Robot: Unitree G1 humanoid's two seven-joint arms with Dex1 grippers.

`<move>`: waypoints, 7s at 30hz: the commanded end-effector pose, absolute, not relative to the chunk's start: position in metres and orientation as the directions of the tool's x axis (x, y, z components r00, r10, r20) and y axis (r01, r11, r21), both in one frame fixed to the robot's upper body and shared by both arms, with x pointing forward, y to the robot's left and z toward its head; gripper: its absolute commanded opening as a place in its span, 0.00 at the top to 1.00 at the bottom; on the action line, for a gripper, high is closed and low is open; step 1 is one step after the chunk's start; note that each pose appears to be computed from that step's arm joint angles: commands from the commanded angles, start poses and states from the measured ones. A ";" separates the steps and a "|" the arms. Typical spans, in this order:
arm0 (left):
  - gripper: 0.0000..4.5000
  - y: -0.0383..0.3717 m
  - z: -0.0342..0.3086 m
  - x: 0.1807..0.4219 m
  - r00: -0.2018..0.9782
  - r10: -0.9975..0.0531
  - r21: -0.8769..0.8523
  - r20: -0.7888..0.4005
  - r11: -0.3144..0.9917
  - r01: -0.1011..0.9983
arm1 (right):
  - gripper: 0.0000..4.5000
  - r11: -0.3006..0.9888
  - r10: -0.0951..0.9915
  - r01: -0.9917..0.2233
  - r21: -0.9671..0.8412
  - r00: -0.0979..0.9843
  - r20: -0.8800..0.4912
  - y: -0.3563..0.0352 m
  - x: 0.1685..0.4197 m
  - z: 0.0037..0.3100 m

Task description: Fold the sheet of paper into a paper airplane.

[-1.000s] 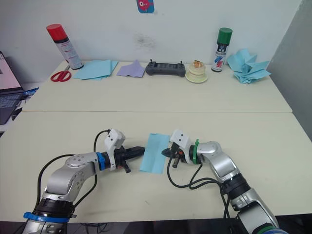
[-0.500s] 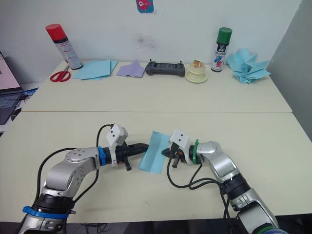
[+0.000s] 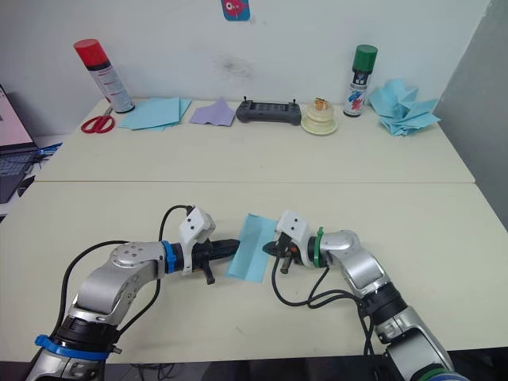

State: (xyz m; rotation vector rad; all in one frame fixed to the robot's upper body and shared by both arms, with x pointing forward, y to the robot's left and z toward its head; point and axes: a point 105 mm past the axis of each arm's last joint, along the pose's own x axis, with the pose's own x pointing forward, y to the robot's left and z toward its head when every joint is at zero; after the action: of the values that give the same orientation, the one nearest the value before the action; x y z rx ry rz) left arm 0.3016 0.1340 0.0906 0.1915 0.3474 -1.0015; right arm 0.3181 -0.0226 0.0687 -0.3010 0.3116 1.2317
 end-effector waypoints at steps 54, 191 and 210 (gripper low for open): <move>1.00 0.085 0.113 0.296 0.413 -0.870 0.055 -0.268 0.414 0.908 | 0.67 0.491 0.867 -0.501 0.713 0.361 -0.343 -0.055 0.309 0.115; 0.56 0.113 0.119 0.345 0.589 -0.789 -0.072 -0.171 0.607 0.792 | 1.00 0.548 0.750 -0.828 -0.119 0.549 -0.369 -0.071 0.324 0.067; 0.56 0.109 0.158 0.349 0.568 -0.822 -0.005 -0.040 0.569 0.822 | 1.00 0.562 0.741 -0.819 -0.117 0.561 -0.370 -0.073 0.323 0.066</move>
State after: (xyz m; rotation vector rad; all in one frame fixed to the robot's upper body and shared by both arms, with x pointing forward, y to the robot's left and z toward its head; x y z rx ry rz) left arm 0.3516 0.1115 0.1249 0.0002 0.1563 -0.9256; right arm 0.3243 -0.0684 0.0735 -0.2847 0.2606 0.9593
